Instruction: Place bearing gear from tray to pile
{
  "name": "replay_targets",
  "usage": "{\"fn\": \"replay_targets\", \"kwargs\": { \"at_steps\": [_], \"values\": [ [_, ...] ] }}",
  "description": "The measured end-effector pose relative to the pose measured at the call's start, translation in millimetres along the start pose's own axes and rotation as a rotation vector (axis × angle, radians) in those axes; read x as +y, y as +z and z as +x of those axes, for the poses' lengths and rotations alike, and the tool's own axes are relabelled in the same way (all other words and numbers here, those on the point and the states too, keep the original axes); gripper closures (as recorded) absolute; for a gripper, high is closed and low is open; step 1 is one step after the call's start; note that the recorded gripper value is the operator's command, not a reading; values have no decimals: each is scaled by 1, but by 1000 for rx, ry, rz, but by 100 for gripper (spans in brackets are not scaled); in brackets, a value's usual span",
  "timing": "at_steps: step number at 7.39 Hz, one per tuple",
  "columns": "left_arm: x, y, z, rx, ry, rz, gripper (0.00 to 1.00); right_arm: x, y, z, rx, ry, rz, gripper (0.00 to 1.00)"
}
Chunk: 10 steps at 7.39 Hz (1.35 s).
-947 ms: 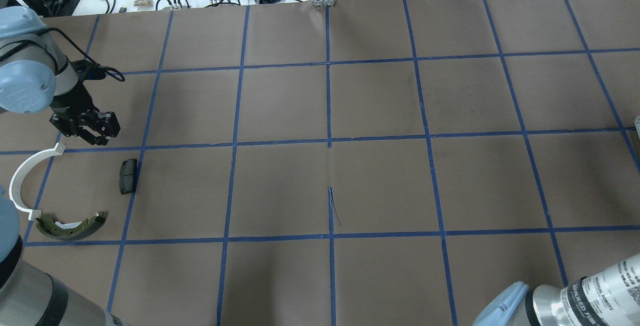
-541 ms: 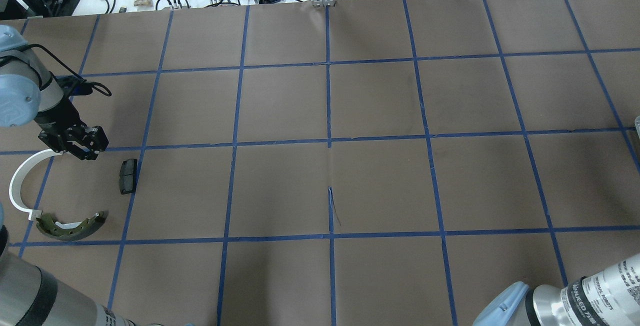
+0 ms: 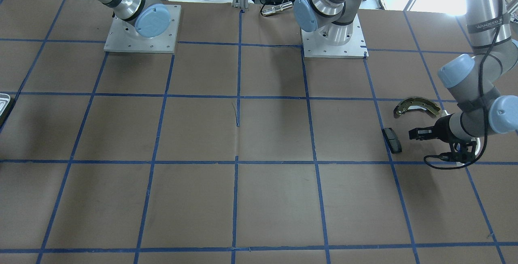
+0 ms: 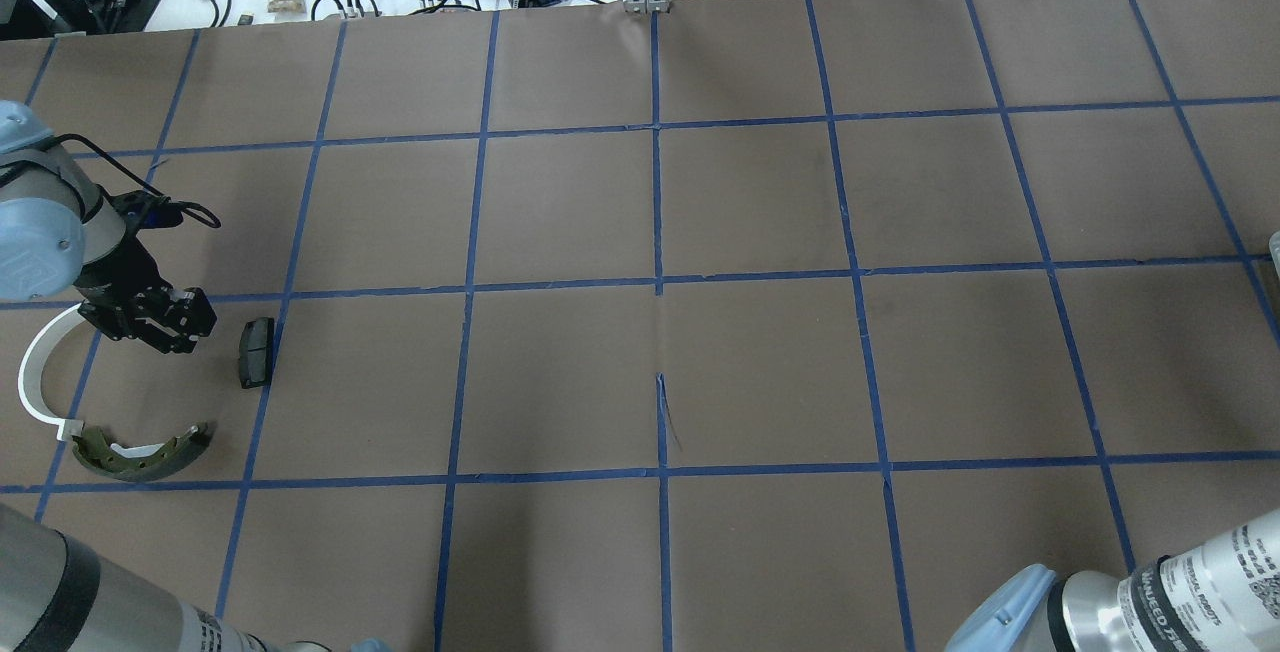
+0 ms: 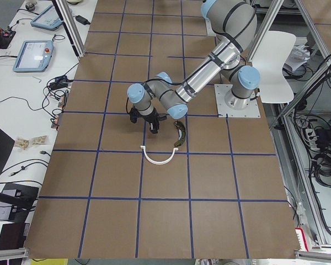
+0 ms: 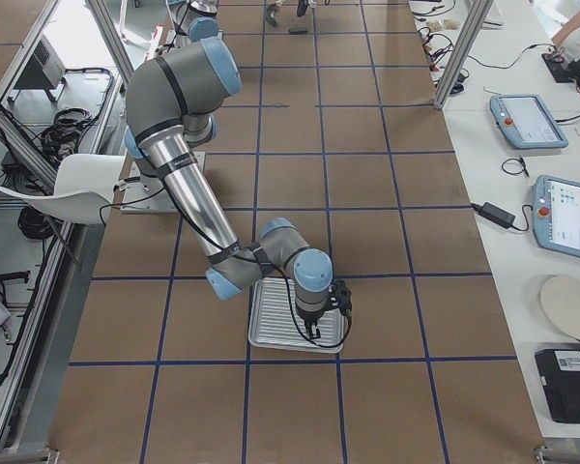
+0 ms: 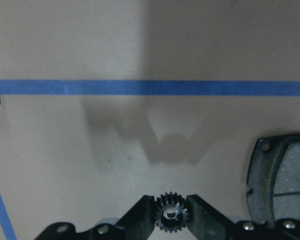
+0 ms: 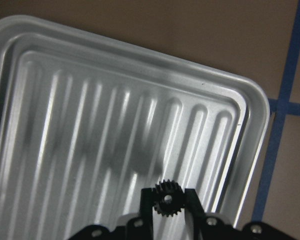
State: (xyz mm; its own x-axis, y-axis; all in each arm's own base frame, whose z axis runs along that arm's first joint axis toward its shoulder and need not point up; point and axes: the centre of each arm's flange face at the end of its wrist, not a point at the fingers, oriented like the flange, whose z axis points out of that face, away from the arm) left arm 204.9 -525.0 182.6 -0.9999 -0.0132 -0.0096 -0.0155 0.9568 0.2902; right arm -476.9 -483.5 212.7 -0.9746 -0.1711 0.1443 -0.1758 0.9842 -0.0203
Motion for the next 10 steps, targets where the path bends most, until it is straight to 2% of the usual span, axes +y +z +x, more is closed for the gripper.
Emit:
{"fn": "replay_targets", "kwargs": {
  "at_steps": [1, 2, 3, 4, 5, 6, 8, 10],
  "values": [
    [3, 4, 2, 5, 1, -5, 95, -20, -23, -16, 22, -25, 17, 92],
    [4, 6, 3, 8, 2, -10, 87, -51, -52, -47, 28, -48, 29, 92],
    [5, 8, 4, 9, 4, -13, 66, -86, -81, -91, 10, -49, 32, 92],
    [5, 8, 4, 8, 5, -15, 36, -122, -106, -144, -9, -37, 34, 92],
    [6, 8, 4, 7, 5, -16, 19, -155, -123, -202, -26, -24, 34, 93],
    [6, 8, 4, 5, 4, -15, 8, -185, -132, -266, -45, 0, 29, 93],
    [5, 5, 2, -1, 2, -12, 0, -226, -148, -404, -69, 71, 23, 93],
    [-1, -17, 1, -24, 5, 19, 0, -240, -164, -554, -88, 170, 25, 93]
  ]
}}
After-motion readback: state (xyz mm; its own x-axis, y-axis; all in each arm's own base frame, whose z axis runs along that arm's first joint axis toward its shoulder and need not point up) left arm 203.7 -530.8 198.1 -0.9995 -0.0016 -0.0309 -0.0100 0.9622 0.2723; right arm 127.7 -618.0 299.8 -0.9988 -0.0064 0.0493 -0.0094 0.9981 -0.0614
